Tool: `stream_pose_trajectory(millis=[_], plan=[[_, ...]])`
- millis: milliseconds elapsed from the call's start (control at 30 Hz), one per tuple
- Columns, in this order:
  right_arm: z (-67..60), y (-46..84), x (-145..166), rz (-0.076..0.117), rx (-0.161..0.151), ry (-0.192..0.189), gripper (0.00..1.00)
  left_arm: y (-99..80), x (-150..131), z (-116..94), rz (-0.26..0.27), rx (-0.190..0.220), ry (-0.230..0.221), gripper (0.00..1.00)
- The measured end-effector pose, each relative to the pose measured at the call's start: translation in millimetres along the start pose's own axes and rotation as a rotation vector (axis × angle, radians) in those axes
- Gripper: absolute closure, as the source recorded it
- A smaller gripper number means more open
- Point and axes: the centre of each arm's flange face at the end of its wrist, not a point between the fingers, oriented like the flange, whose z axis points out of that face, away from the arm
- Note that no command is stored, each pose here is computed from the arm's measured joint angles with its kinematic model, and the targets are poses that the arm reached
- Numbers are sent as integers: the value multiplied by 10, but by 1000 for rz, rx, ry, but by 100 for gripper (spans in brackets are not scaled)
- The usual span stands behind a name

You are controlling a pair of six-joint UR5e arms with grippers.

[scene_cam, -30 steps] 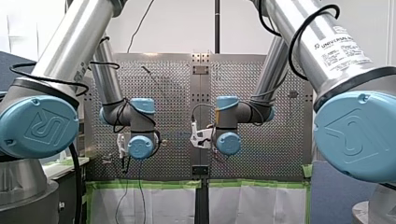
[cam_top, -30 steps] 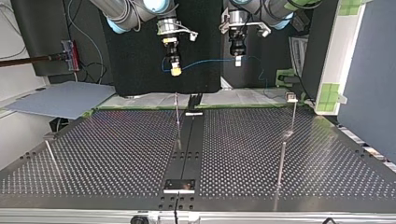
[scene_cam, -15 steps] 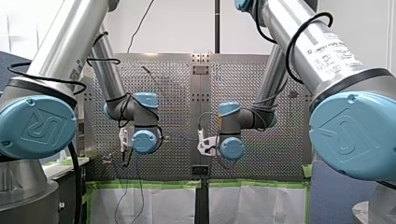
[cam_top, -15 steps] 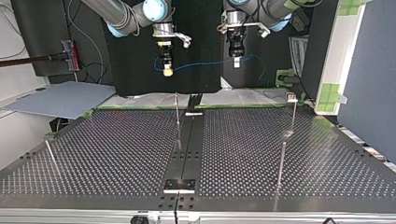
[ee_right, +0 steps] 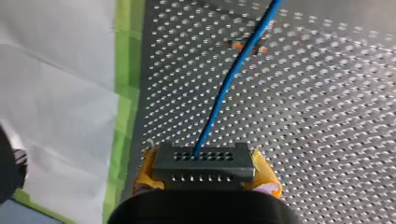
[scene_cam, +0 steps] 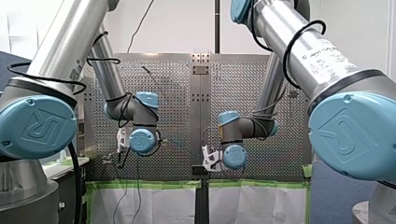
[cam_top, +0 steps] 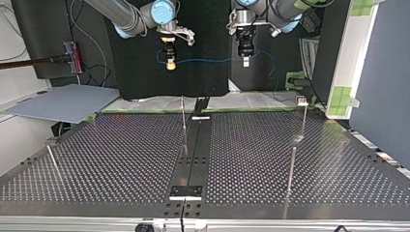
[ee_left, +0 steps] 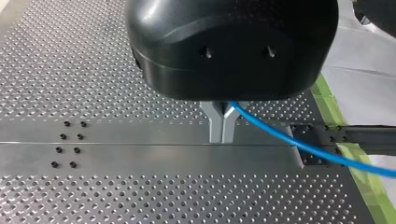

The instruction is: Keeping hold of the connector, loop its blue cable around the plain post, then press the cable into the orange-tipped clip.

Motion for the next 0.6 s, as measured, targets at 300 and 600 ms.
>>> stream_pose_trajectory(millis=[300, 600], plan=[[37, -37, 351, 46, 10, 38, 100, -34, -219, 117, -75, -23, -44, 100], [-3, 6, 795, 125, 69, 85, 100, 43, -580, 169, -125, -71, -76, 100]])
